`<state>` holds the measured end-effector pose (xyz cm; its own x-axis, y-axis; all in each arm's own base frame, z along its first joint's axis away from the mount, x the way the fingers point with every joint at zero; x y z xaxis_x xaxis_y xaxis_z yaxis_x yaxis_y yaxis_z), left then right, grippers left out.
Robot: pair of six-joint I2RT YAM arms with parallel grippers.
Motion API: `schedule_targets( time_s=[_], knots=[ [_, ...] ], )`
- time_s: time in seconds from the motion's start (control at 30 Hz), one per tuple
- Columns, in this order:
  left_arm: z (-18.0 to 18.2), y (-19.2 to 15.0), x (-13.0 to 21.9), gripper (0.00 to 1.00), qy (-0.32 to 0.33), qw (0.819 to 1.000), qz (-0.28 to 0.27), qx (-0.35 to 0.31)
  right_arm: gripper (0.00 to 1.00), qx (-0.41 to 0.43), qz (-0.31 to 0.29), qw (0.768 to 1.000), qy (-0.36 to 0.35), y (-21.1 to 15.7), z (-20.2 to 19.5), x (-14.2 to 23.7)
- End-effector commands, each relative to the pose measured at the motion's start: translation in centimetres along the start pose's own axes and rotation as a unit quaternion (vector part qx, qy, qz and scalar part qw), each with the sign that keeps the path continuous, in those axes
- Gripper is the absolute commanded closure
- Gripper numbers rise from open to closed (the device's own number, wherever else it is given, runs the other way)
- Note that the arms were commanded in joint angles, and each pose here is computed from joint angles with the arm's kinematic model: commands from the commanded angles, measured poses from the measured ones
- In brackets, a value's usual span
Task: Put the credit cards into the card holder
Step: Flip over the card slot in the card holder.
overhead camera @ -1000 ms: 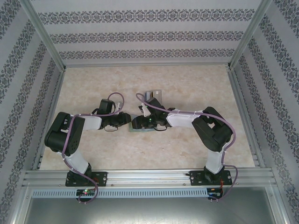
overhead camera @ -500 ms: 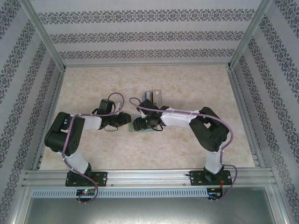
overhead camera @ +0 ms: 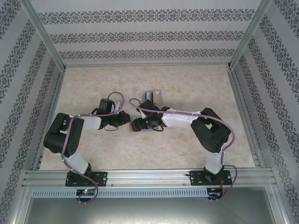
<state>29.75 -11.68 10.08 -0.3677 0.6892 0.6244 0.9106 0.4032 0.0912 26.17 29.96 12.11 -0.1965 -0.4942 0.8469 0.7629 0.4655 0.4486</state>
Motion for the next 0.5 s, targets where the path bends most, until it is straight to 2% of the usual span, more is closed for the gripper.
schedule_targets(
  time_s=[0.0,0.13,0.23,0.47],
  knots=[
    [-0.69,-0.24,0.03,0.92,-0.017,1.0,0.006,-0.017,0.23,0.019,0.028,0.999,-0.037,-0.12,0.24,-1.09],
    [-0.73,-0.24,-0.04,0.99,-0.022,1.0,0.009,-0.016,0.24,0.023,0.037,0.998,-0.046,-0.15,0.32,-1.69],
    [-0.74,-0.21,-0.08,1.0,-0.022,1.0,0.009,-0.017,0.25,0.021,0.039,0.997,-0.057,-0.19,0.16,-1.72],
    [-0.77,-0.17,-0.08,1.0,-0.023,1.0,0.01,-0.016,0.4,0.011,0.04,0.997,-0.062,-0.29,-0.41,-1.73]
  ],
)
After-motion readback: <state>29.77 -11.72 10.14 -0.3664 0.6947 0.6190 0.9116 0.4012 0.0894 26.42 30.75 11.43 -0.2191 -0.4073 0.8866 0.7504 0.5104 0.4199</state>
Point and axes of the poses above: each hand's point on the last joint's axis, 136 mm out from that joint toward the fingers, its own x axis back along the fingers, its own z axis along the line the jaws close on, y = z × x, the point moved 10 cm from there along x, back along the fingers, and after that the axes turned 14 degrees about x, right-handed, at the moved point
